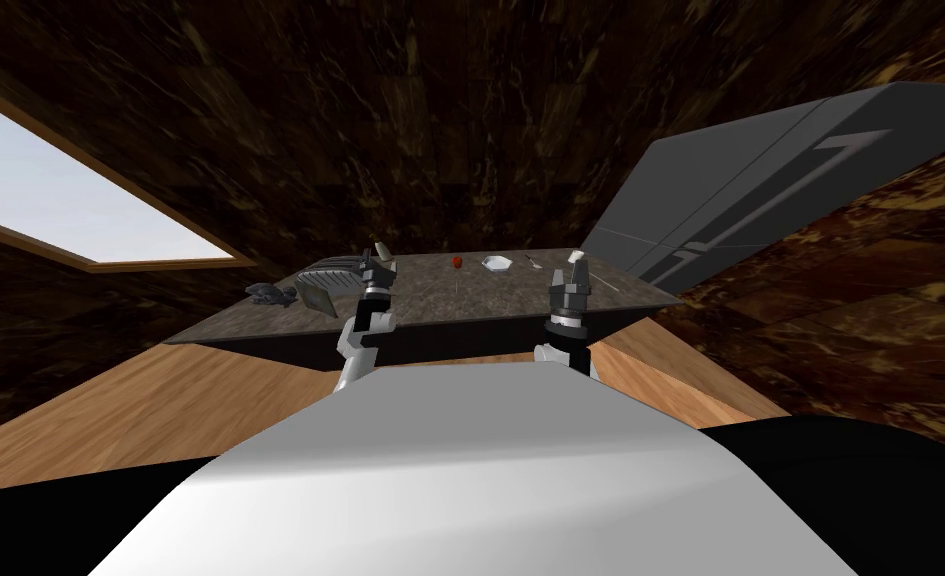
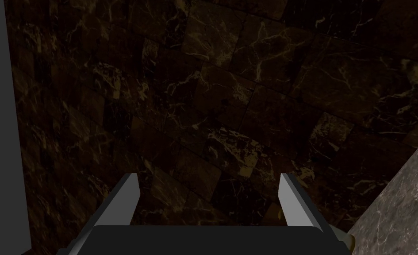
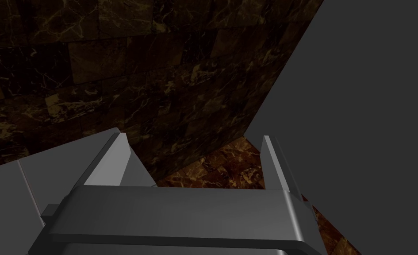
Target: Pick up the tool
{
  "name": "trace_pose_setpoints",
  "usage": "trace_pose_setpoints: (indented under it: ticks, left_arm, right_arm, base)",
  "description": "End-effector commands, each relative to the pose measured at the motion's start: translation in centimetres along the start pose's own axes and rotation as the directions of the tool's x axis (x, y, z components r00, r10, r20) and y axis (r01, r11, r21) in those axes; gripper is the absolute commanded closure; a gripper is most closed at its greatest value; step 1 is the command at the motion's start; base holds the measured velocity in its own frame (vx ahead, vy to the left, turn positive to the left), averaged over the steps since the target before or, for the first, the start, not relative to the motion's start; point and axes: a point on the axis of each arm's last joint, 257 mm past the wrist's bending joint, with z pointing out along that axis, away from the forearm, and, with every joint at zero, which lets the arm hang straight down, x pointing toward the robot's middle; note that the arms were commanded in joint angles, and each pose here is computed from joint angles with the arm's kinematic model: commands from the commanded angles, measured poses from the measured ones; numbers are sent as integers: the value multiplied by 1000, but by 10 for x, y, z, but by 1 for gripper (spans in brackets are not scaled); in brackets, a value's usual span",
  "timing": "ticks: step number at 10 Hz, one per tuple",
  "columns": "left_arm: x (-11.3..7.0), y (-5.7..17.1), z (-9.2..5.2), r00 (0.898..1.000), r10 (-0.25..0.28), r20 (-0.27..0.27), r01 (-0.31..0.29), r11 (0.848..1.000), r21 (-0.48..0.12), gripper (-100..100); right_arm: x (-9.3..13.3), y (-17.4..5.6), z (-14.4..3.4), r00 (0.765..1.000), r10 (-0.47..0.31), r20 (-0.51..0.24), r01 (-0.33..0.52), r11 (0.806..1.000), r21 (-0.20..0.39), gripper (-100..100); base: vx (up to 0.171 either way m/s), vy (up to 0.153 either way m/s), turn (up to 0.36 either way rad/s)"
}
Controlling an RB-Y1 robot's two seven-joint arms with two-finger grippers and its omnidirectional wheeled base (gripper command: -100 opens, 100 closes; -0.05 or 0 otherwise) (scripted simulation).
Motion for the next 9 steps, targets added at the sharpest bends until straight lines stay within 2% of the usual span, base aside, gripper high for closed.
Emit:
trace_pose_setpoints:
  ticks: [1, 2, 3, 4, 5, 6, 7, 8, 9]
  left_arm:
    - [-9, 8, 2, 1000, -14, 19, 14, 1000, -19, -100]
    - [-19, 11, 14, 998, -40, 41, 42, 999, -30, -100]
    - [-23, 17, 13, 998, -40, 49, 42, 998, -41, -100]
    - [-33, 20, 24, 995, -68, 75, 72, 996, -50, -100]
    - [-38, 26, 23, 994, -68, 85, 73, 995, -62, -100]
    - [-47, 27, 35, 989, -99, 110, 106, 992, -66, -100]
    - [-53, 36, 32, 987, -98, 125, 108, 991, -83, -100]
    - [-60, 34, 45, 980, -131, 148, 144, 986, -79, -100]
    - [-68, 45, 41, 977, -129, 167, 147, 984, -100, -100]
  right_arm:
    - [0, 0, 0, 1000, 0, 0, 0, 1000, 0, 0]
    - [0, 0, 0, 1000, 0, 0, 0, 1000, 0, 0]
    - [0, 0, 0, 1000, 0, 0, 0, 1000, 0, 0]
    - [0, 0, 0, 1000, 0, 0, 0, 1000, 0, 0]
    - [0, 0, 0, 1000, 0, 0, 0, 1000, 0, 0]
    - [0, 0, 0, 1000, 0, 0, 0, 1000, 0, 0]
    - [0, 0, 0, 1000, 0, 0, 0, 1000, 0, 0]
    - [0, 0, 0, 1000, 0, 0, 0, 1000, 0, 0]
    - [0, 0, 0, 1000, 0, 0, 0, 1000, 0, 0]
  base:
    - [-4, -32, -6]
    - [-10, -36, -8]
    - [-7, -34, -7]
    - [-1, -45, -18]
    - [2, -39, -6]
    - [2, -47, -13]
    - [-2, -41, -13]
    - [0, -46, -22]
    - [3, -49, -11]
